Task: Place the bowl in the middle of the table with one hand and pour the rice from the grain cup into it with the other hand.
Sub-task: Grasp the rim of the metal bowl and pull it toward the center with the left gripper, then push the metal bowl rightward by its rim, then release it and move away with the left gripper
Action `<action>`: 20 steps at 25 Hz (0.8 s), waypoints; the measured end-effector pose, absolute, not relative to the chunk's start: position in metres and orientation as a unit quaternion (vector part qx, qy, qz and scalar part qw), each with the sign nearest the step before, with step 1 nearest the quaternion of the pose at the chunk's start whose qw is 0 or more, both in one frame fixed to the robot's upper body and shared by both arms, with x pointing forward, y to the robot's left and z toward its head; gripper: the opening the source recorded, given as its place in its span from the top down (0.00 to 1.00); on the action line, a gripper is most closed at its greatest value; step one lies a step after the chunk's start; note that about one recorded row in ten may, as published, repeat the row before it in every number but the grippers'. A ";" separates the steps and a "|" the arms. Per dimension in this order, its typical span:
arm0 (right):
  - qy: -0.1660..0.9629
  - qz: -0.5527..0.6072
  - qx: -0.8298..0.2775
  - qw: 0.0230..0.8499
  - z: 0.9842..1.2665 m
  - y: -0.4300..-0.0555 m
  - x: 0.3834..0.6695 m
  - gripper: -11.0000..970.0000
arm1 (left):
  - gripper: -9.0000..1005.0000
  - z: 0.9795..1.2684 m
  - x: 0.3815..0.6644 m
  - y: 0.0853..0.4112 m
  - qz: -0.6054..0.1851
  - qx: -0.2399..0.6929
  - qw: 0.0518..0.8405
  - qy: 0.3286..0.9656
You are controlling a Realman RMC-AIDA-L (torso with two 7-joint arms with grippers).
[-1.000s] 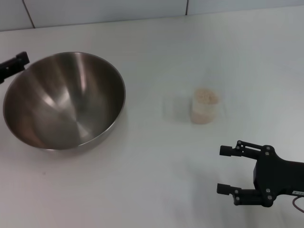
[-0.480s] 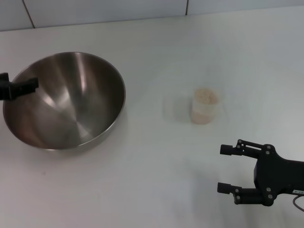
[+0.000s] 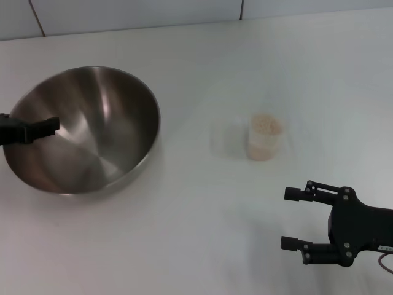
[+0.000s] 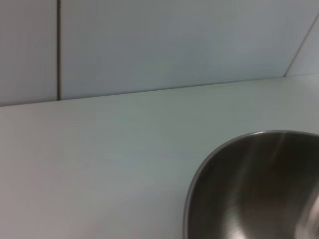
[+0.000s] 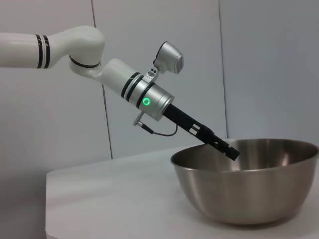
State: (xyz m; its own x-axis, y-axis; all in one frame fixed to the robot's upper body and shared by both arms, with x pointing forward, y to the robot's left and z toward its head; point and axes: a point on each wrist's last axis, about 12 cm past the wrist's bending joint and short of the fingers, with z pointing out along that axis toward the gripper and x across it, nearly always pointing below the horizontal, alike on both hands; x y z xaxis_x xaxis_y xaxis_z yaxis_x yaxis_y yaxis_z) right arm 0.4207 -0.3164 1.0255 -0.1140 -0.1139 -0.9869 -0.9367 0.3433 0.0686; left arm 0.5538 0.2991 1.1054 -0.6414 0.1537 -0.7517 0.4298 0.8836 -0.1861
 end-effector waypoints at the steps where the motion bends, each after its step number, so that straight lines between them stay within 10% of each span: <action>1: 0.633 0.395 -0.415 0.520 1.026 -0.316 0.421 0.17 | 0.16 1.106 0.554 0.298 -0.179 0.169 0.388 0.888; 20: 0.632 0.395 -0.416 0.521 1.026 -0.316 0.422 0.17 | 0.79 1.117 0.564 0.283 -0.190 0.203 0.385 0.880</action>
